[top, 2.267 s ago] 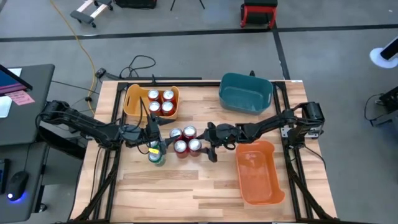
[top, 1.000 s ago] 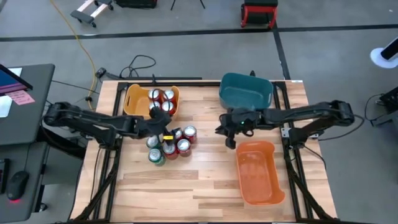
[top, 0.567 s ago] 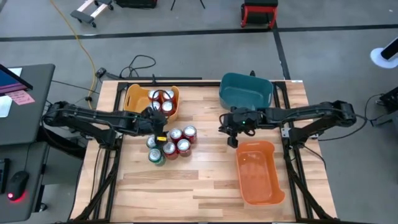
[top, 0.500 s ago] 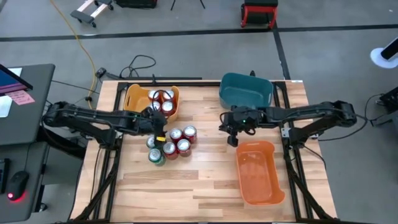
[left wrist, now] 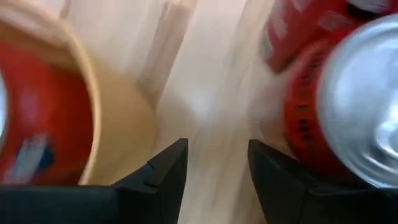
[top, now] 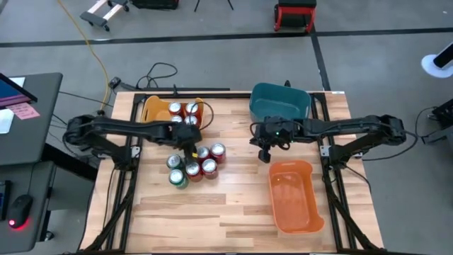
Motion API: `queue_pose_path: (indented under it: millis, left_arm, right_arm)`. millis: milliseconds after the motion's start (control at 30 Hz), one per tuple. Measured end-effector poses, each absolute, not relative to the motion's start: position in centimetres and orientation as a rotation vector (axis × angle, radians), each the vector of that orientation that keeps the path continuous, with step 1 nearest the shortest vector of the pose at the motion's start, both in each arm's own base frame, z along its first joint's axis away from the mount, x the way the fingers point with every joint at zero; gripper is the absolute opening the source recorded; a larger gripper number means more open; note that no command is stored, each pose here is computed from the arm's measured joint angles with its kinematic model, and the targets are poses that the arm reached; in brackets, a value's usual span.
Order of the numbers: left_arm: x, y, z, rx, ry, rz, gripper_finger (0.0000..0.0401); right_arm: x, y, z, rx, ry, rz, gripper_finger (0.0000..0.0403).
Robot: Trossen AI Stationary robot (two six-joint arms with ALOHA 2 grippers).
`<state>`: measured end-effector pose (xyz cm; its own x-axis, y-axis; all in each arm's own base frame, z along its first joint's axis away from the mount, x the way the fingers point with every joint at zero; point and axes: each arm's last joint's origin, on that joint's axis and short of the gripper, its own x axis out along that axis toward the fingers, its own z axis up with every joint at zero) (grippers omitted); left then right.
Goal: Sort soda cans
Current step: Put the top right red soda can into the blue bin
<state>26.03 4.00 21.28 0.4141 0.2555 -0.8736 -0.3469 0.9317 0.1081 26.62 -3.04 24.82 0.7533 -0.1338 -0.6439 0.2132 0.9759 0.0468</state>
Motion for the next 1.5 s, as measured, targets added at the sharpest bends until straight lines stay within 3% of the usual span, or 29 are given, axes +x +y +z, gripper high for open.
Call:
queue_pose_path:
  millis: [267, 867, 1033, 1267, 1500]
  left_arm:
    - [28.7, 5.1, 19.6, -0.147, 1.008, 0.221, 0.0164]
    - [36.1, 5.9, 18.8, -0.076, 0.969, 0.147, 0.0164]
    - [36.7, 5.9, 20.0, -0.061, 0.930, 0.126, 0.0164]
    - [37.3, 4.8, 20.7, -0.034, 0.904, 0.056, 0.0164]
    - [35.9, 4.7, 21.1, -0.024, 1.001, 0.152, 0.0164]
  right_arm:
    - [26.4, -3.0, 24.6, 0.121, 0.726, -0.190, 0.0061]
    - [26.2, -2.6, 24.3, 0.026, 0.770, -0.123, 0.0073]
    - [26.2, -2.6, 24.3, -0.041, 0.773, -0.078, 0.0113]
    - [26.5, -2.6, 24.5, -0.067, 0.745, -0.069, 0.0210]
    - [28.4, -2.5, 22.3, -0.045, 0.778, -0.055, 0.0294]
